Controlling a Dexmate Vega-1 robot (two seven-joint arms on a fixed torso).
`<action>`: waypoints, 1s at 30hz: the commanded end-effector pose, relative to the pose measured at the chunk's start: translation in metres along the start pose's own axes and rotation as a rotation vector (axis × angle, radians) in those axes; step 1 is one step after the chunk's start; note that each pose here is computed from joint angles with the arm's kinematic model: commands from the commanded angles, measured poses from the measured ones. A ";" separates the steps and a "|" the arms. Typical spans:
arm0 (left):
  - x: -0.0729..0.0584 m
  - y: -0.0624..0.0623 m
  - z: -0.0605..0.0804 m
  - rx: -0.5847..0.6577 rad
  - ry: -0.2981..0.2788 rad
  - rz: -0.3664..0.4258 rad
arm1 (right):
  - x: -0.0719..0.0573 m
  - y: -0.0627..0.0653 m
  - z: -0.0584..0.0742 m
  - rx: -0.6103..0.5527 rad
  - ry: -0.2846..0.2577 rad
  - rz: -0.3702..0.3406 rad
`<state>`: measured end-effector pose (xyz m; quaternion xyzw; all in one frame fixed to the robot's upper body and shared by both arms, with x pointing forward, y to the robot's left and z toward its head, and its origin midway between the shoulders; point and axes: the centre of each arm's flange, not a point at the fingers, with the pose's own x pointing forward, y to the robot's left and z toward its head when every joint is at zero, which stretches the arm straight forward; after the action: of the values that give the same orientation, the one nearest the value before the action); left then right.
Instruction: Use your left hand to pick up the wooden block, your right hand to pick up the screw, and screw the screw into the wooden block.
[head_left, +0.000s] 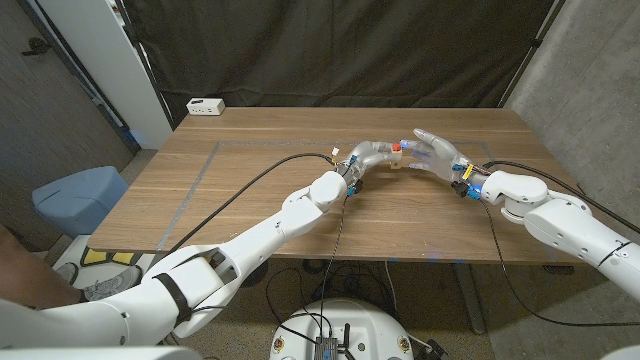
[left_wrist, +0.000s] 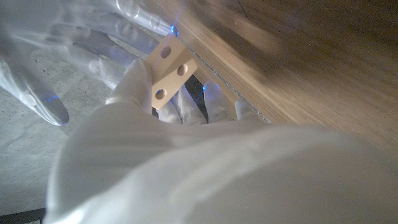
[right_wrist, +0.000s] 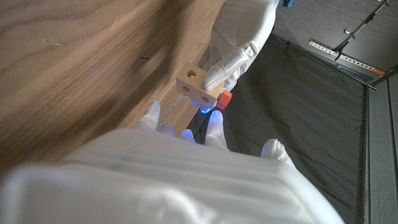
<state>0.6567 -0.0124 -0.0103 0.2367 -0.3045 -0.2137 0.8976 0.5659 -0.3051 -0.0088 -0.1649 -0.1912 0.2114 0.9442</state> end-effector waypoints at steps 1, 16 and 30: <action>-0.002 -0.002 -0.001 -0.001 0.005 0.003 | 0.002 0.000 -0.001 0.004 0.003 0.014; -0.002 -0.005 0.000 0.000 0.006 0.001 | -0.004 0.001 -0.003 0.009 0.000 0.006; -0.006 -0.006 -0.001 -0.004 0.009 0.004 | -0.007 0.002 -0.002 0.008 0.001 0.008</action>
<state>0.6533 -0.0146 -0.0148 0.2356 -0.3017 -0.2118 0.8992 0.5632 -0.3066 -0.0133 -0.1624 -0.1885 0.2165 0.9440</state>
